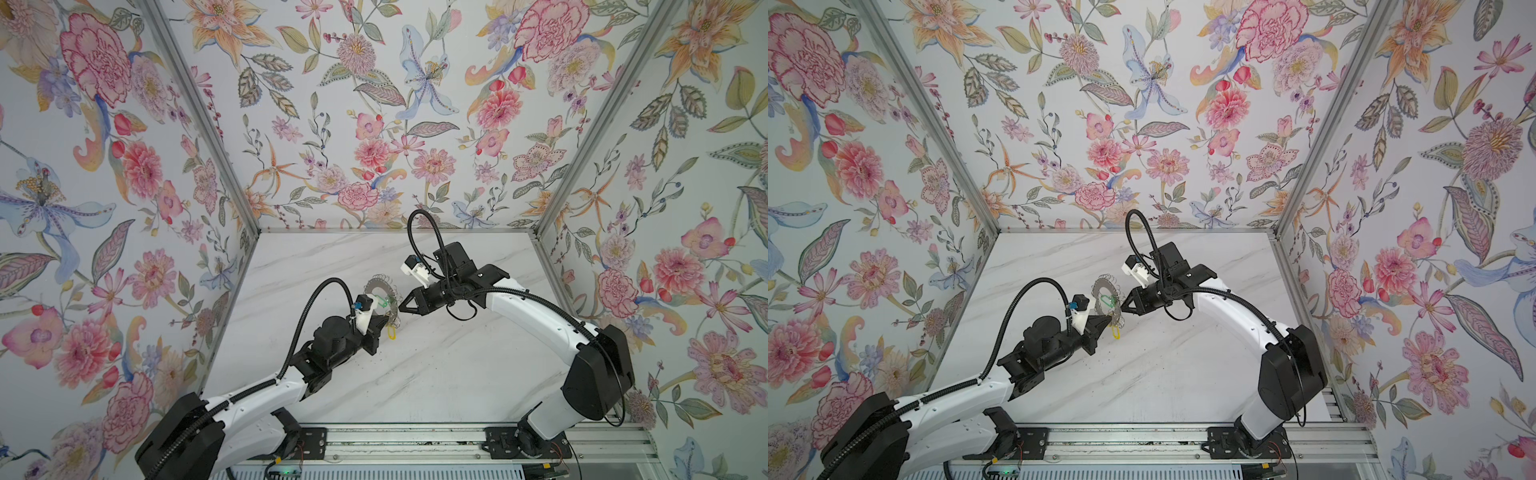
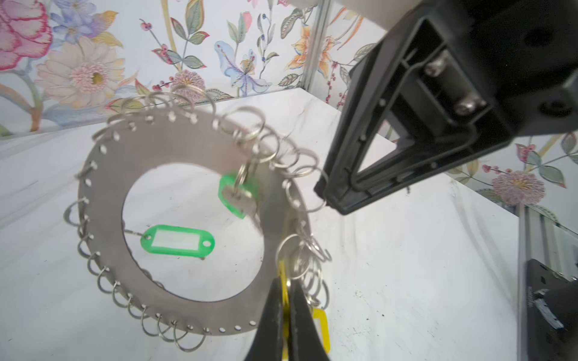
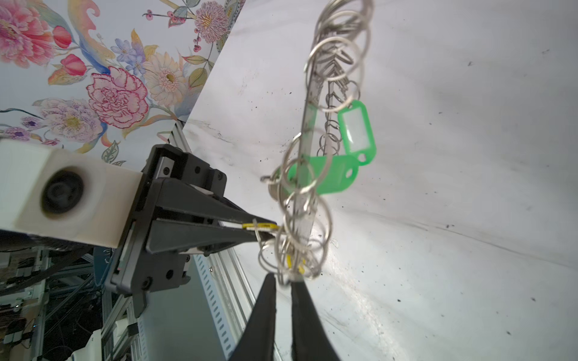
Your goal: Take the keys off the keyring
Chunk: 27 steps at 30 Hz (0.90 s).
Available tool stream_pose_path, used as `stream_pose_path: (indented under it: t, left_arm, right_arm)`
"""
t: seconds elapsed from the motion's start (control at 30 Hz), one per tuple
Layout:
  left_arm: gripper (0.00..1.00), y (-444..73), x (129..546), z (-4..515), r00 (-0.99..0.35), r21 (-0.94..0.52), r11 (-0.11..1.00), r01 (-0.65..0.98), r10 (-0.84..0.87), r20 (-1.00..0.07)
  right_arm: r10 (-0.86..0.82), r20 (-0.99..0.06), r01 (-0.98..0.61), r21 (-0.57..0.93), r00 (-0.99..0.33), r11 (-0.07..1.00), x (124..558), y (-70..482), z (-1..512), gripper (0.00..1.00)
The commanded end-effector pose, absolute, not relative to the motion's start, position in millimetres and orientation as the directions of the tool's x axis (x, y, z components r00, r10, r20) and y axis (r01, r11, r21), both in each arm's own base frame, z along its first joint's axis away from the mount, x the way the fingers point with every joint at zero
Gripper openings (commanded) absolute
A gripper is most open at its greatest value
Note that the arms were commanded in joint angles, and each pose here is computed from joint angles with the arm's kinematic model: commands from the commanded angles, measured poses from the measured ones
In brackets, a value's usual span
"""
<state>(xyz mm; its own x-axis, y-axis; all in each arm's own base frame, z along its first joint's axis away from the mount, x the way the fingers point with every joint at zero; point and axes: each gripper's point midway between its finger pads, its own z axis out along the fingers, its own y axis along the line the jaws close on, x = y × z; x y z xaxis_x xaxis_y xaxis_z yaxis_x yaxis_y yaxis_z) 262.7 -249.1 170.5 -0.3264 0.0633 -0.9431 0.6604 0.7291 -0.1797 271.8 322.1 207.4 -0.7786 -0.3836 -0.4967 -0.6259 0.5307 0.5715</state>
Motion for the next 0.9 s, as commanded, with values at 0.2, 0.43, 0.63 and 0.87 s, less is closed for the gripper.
stream_pose_path:
  t: [0.2,0.43,0.63,0.87]
  left_arm:
    - [0.0,-234,274,165,-0.326,-0.084,0.811,0.579,0.137,-0.935]
    - [0.0,-232,272,148,-0.371,-0.051,0.804,0.593,0.217,-0.903]
    - [0.0,-225,270,146,-0.392,-0.055,0.792,0.608,0.239,-0.888]
    - [0.0,-226,270,158,-0.384,-0.051,0.777,0.628,0.252,-0.889]
  right_arm:
    - [-0.439,-0.428,-0.608,0.452,-0.79,0.653,279,303,185,0.08]
    - [-0.433,-0.437,-0.615,0.553,-0.789,0.562,264,317,172,0.19]
    - [-0.398,-0.522,-0.656,0.619,-0.754,0.432,248,349,156,0.29]
    - [-0.297,-0.632,-0.698,0.64,-0.716,0.32,253,369,157,0.3]
